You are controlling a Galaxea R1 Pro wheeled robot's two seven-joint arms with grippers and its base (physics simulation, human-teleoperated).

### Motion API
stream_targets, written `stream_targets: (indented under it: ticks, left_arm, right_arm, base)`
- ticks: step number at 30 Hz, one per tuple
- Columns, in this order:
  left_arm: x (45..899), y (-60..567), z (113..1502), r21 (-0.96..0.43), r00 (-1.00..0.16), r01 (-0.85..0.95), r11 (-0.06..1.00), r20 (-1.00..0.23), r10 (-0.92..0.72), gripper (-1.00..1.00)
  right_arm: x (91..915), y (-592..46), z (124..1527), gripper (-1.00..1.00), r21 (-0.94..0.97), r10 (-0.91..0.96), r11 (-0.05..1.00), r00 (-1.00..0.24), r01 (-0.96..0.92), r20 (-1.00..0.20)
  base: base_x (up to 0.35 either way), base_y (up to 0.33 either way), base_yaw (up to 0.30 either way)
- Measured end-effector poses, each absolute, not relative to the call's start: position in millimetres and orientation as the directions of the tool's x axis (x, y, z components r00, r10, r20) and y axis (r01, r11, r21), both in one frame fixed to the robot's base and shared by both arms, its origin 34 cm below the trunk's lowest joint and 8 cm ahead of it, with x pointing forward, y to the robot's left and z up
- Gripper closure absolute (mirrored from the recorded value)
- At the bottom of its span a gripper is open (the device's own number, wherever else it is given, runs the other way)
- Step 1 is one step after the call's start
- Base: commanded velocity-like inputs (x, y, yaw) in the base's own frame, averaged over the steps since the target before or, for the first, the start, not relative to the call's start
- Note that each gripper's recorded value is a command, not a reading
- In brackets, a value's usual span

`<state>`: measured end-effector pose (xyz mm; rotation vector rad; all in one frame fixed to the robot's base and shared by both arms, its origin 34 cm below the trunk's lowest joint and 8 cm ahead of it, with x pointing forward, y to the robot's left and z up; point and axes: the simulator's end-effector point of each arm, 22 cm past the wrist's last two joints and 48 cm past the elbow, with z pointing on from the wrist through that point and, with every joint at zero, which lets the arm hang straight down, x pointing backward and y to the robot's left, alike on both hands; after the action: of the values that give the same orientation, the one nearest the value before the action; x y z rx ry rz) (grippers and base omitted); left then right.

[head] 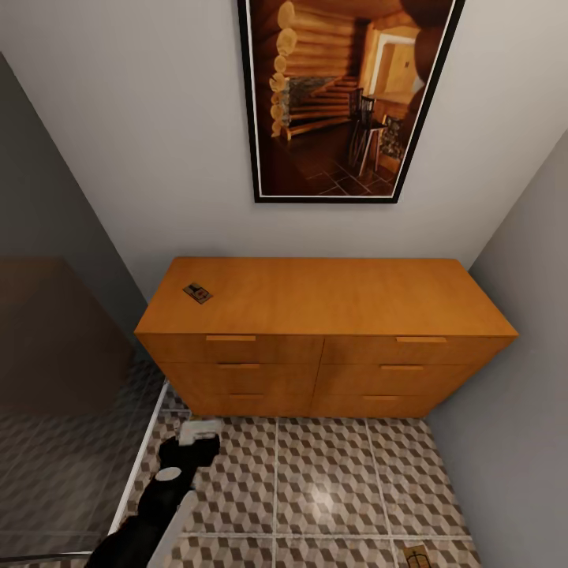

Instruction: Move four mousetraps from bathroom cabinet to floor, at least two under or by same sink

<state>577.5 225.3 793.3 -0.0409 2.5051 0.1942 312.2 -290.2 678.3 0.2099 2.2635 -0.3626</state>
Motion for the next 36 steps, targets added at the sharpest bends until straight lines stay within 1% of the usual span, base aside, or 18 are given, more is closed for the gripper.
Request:
stream_targets:
  ticks: [2,6,11,16,24,36]
  left_arm:
    - [611.4,207.2,816.4,0.102,-0.787,-0.072,0.992,-0.617,0.006,-1.0]
    - [663.3,192.1,852.3,0.102,-0.781,-0.041,0.994,-0.624,0.032,-1.0]
    - [723.2,191.8,894.2,0.127,-0.765,-0.027,0.992,-0.641,0.061,-1.0]
    - [770.1,199.3,926.3,0.126,-0.749,-0.058,0.99,-0.661,0.04,-1.0]
    - [795.9,203.8,940.0,0.141,-0.763,-0.06,0.988,-0.645,0.046,-1.0]
    - [798.0,211.4,935.4,0.133,-0.776,-0.076,0.988,-0.63,0.025,-1.0]
  right_arm:
    - [312.2,-290.0,678.3,1.0,-0.19,0.032,0.945,-0.654,0.266,-0.756]
    - [312.3,-289.9,678.3,1.0,-0.19,0.032,0.945,-0.654,0.266,-0.756]
    - [312.3,-289.9,678.2,1.0,-0.19,0.032,0.945,-0.654,0.266,-0.756]
    - [312.3,-289.9,678.2,1.0,-0.19,0.032,0.945,-0.654,0.266,-0.756]
    - [312.4,-289.4,678.2,1.0,-0.189,0.031,0.946,-0.654,0.264,-0.756]
    - [313.9,-286.0,678.1,1.0,-0.185,0.022,0.951,-0.653,0.246,-0.757]
  base:
    - [0.0,0.0,0.0]
    - [0.0,0.0,0.0]
    - [0.0,0.0,0.0]
    - [0.0,0.0,0.0]
    - [0.0,0.0,0.0]
    - [0.0,0.0,0.0]
